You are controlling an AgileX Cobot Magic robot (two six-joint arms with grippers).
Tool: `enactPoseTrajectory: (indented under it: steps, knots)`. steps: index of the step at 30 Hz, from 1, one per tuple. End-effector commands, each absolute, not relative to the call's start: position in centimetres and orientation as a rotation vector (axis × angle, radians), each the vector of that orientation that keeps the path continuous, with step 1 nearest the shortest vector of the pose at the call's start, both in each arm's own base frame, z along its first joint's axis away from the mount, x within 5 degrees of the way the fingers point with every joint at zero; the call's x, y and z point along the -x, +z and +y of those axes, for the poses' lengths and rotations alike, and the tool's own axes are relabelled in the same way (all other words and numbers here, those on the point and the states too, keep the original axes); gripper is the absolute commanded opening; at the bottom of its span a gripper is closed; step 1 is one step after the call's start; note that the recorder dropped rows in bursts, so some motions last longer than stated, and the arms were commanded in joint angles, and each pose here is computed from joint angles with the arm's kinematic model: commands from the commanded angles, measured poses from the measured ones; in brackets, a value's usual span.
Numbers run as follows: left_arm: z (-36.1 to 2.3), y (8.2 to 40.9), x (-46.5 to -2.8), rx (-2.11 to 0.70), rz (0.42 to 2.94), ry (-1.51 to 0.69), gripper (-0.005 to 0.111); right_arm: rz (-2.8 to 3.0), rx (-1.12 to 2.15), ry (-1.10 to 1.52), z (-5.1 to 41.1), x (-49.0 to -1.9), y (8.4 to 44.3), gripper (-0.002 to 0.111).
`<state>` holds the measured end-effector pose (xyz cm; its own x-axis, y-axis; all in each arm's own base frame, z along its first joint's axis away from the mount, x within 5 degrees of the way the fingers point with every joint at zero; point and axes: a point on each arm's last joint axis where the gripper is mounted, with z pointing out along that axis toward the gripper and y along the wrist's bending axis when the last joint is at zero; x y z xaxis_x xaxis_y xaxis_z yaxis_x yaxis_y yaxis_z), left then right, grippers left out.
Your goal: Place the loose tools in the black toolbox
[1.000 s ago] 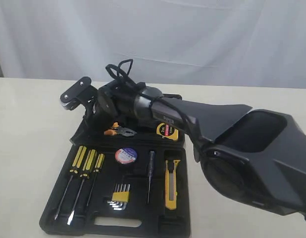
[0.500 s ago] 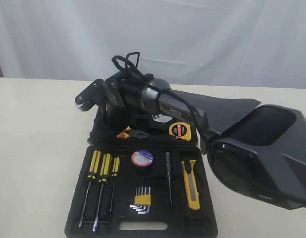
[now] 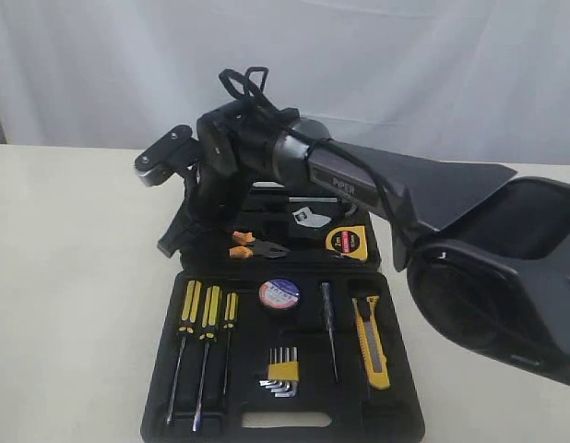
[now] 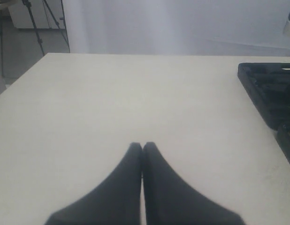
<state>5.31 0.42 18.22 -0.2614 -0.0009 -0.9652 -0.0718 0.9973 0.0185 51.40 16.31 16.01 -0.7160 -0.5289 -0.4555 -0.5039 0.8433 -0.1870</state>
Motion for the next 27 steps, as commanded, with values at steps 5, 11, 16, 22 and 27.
enactPoseTrajectory:
  steps: [5,11,16,22,27]
  knots:
    - [0.4,18.2,-5.3,0.056,1.825,0.053,0.0,2.42,0.787,0.188,19.4,-51.0,16.5,-0.001]
    - [0.4,18.2,-5.3,0.056,1.825,0.053,0.0,2.371,0.783,0.193,20.6,-51.3,15.2,-0.001]
    - [0.4,18.2,-5.3,0.056,1.825,0.053,0.0,2.416,0.826,0.11,20.1,-51.3,13.7,-0.001]
    - [0.4,18.2,-5.3,0.056,1.825,0.053,0.0,2.449,0.833,-0.041,19.0,-51.2,14.3,-0.001]
    - [0.4,18.2,-5.3,0.056,1.825,0.053,0.0,2.504,0.839,-0.056,18.6,-50.9,14.1,-0.001]
